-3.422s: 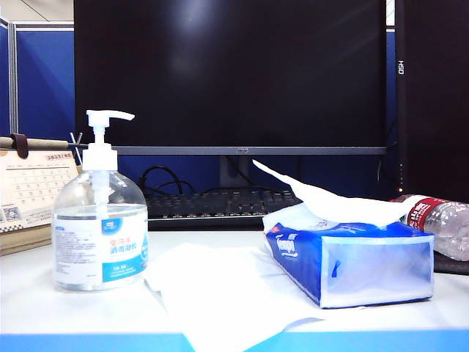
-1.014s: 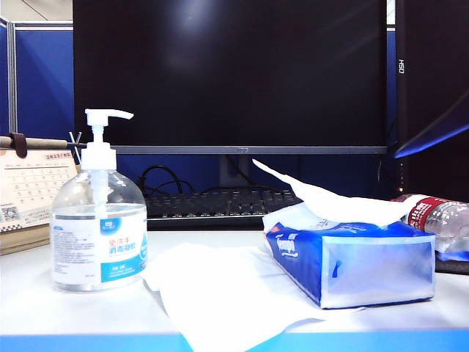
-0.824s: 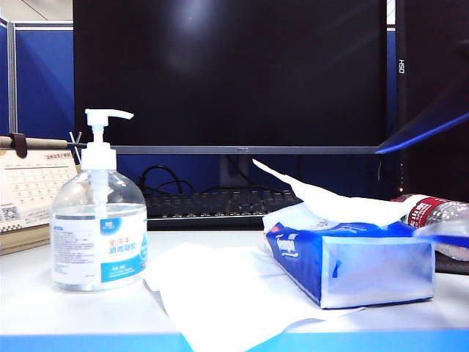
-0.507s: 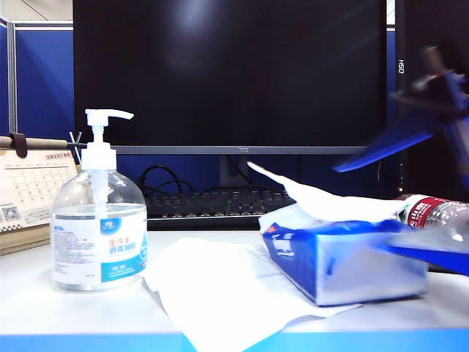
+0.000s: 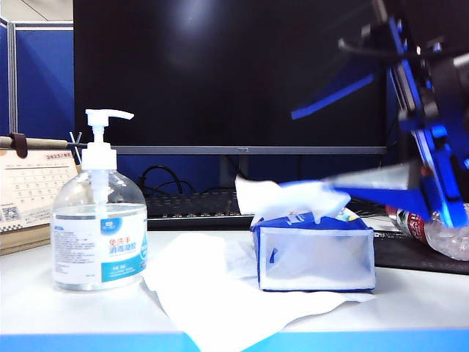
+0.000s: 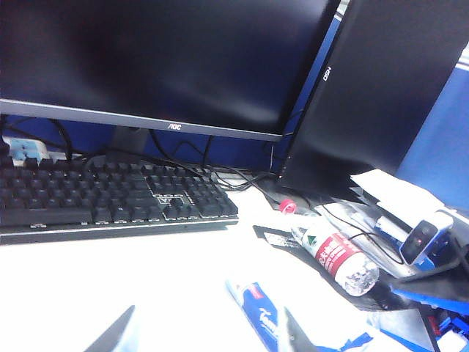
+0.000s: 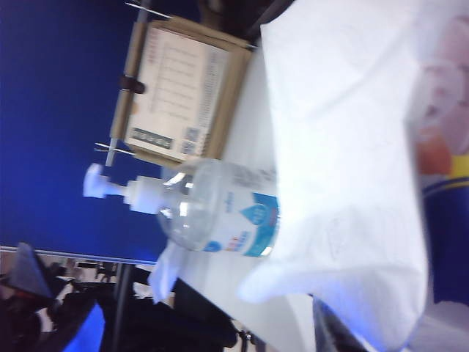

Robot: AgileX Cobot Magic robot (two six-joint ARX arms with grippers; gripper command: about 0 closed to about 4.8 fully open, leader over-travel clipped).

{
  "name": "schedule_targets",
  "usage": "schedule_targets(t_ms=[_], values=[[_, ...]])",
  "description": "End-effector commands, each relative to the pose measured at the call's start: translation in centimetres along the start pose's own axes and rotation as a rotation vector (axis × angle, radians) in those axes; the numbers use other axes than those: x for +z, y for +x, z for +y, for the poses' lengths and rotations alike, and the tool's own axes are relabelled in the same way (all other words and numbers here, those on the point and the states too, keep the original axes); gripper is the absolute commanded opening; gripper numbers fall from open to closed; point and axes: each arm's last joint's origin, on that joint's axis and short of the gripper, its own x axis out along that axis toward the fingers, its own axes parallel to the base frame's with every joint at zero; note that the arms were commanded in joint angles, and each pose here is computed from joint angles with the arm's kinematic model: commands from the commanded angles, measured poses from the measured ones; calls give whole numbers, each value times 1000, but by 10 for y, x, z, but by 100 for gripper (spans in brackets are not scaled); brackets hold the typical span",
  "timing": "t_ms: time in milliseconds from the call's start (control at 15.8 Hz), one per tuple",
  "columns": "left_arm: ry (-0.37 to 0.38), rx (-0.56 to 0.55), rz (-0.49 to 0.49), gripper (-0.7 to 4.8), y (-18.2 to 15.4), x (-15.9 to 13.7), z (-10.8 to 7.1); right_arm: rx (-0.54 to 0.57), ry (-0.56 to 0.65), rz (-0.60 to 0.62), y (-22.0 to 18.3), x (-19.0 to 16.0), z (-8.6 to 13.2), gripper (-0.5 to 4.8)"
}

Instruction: Pull out a tissue from the tissue dispenser, then press the switch of the alcohol sanitizer bottle to drop some sanitizer on the paper tissue, and finally place the treated tissue on the table.

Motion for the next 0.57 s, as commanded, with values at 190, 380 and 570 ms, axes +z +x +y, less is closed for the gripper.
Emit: schedule_targets(t_ms=[190, 380, 570], values=[[35, -6, -7, 242, 0, 2, -1, -13, -19, -72, 0, 3, 2, 367], [43, -3, -7, 242, 0, 1, -1, -9, 24, -68, 2, -2, 4, 367], [45, 16, 11, 242, 0, -1, 1, -11, 21, -51, 8, -18, 11, 367]])
